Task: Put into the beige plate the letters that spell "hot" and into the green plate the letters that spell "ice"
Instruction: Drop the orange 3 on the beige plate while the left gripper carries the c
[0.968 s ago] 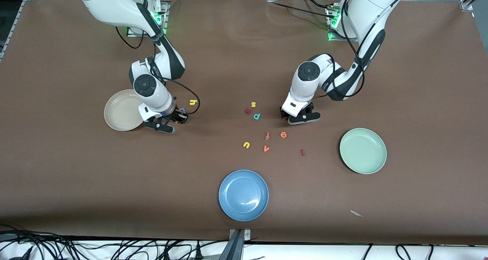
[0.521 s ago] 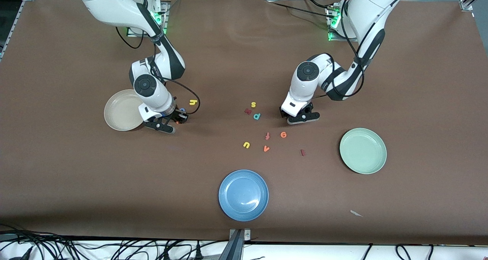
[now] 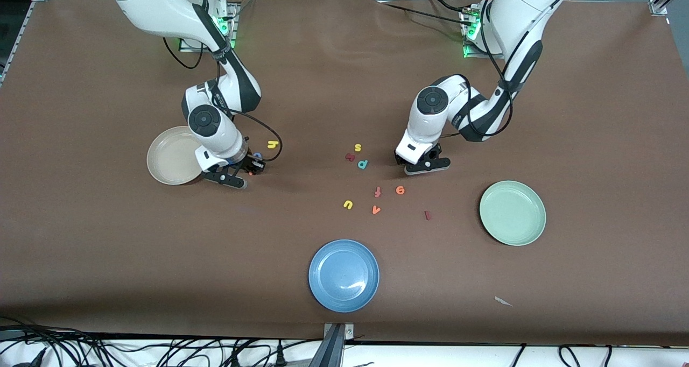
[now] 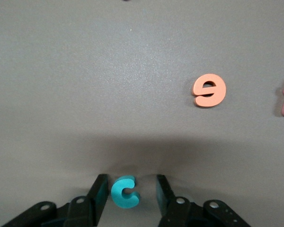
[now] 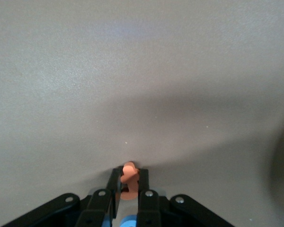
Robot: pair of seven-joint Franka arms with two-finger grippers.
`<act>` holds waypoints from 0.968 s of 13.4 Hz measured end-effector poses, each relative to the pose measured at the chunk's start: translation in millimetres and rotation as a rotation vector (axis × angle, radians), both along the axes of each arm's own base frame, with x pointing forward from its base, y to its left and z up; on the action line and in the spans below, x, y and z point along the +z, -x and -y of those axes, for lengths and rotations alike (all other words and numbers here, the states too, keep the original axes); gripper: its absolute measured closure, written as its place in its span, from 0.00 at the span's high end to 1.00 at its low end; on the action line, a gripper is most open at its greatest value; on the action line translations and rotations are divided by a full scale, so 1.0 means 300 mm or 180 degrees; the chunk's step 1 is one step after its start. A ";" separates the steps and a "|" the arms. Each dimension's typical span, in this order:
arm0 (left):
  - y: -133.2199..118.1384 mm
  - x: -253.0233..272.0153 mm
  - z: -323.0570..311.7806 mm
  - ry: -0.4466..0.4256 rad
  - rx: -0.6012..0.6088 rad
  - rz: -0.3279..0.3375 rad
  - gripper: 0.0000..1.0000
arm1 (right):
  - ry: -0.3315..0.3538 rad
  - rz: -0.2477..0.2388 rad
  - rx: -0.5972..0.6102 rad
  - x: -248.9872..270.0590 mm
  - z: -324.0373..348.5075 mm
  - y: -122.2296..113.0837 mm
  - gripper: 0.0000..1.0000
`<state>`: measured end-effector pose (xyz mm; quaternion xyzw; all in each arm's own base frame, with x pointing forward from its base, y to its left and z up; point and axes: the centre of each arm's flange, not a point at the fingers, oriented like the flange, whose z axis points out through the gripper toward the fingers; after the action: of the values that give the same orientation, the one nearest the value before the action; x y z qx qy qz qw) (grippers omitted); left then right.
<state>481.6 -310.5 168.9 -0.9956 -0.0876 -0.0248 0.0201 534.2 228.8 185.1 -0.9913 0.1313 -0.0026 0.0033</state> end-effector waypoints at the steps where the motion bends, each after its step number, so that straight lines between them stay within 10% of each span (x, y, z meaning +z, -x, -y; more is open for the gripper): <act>1: 0.000 0.000 0.000 -0.0004 -0.0001 -0.0003 0.47 | 0.0009 -0.0008 -0.0008 0.013 0.006 -0.005 0.19; 13: 0.003 0.008 -0.004 -0.0065 -0.0035 -0.0037 0.28 | 0.0356 -0.0424 0.0409 0.196 0.528 -0.114 0.19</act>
<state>480.7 -309.5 171.4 -0.9960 -0.0818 -0.0200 0.0306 568.4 70.6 243.9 -0.9943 0.0671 0.0562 -0.0606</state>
